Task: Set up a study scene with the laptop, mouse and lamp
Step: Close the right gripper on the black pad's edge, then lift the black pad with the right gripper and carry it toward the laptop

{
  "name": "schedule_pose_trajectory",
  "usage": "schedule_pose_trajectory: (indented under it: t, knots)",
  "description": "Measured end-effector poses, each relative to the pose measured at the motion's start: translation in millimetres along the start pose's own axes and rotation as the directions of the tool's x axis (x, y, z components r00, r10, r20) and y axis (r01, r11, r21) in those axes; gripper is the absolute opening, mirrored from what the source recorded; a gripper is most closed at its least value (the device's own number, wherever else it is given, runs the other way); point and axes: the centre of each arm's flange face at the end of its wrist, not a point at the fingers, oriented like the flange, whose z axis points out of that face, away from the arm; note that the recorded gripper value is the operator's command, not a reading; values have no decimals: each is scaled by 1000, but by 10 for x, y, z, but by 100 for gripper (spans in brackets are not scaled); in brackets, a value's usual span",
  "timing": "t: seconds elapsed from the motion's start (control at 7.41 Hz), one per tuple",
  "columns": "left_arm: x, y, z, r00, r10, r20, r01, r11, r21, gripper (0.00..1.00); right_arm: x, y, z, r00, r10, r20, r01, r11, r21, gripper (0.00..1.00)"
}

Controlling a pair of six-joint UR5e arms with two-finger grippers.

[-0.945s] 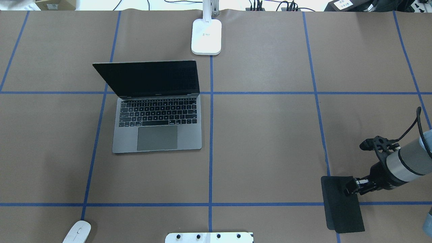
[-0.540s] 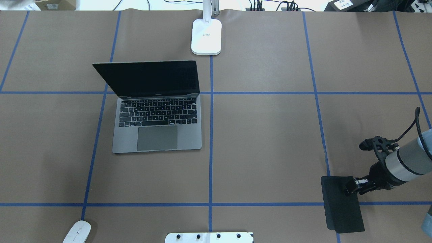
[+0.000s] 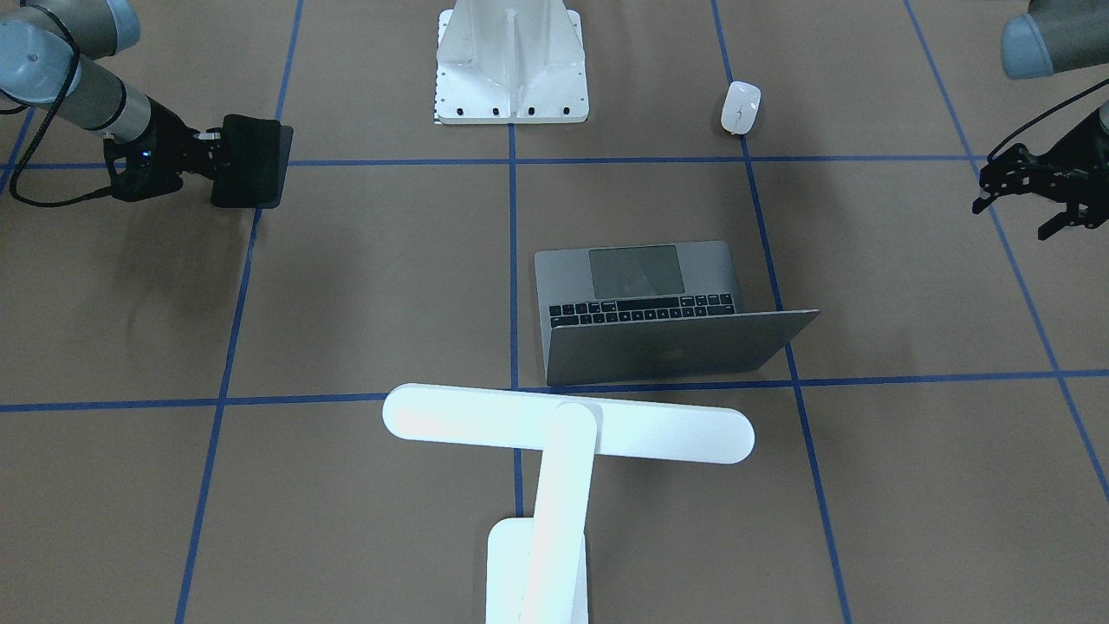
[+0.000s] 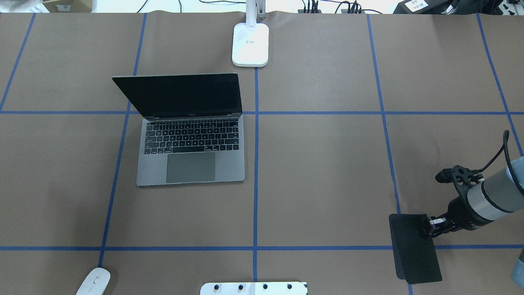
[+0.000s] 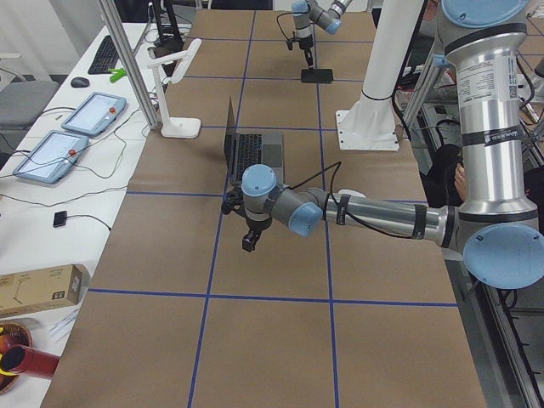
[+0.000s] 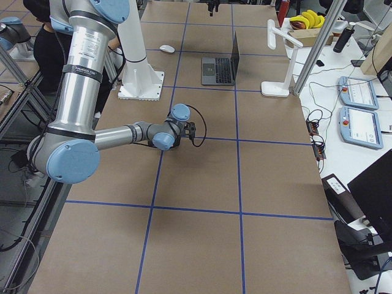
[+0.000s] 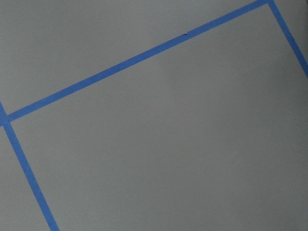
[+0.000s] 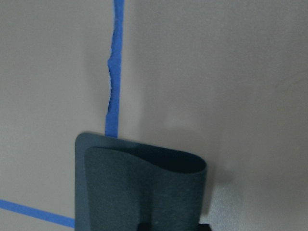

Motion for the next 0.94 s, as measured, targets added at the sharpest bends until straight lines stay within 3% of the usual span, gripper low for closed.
schedule_pose_trajectory:
  t: [0.4, 0.94]
  knots:
    - [6, -7, -6, 1000, 3, 0, -3, 1000, 3, 100, 11, -1, -5, 1000, 2, -1, -2, 1000, 1, 13]
    - [10, -11, -9, 1000, 3, 0, -3, 1000, 3, 100, -54, -101, -186, 1000, 1, 26, -2, 999, 42, 13]
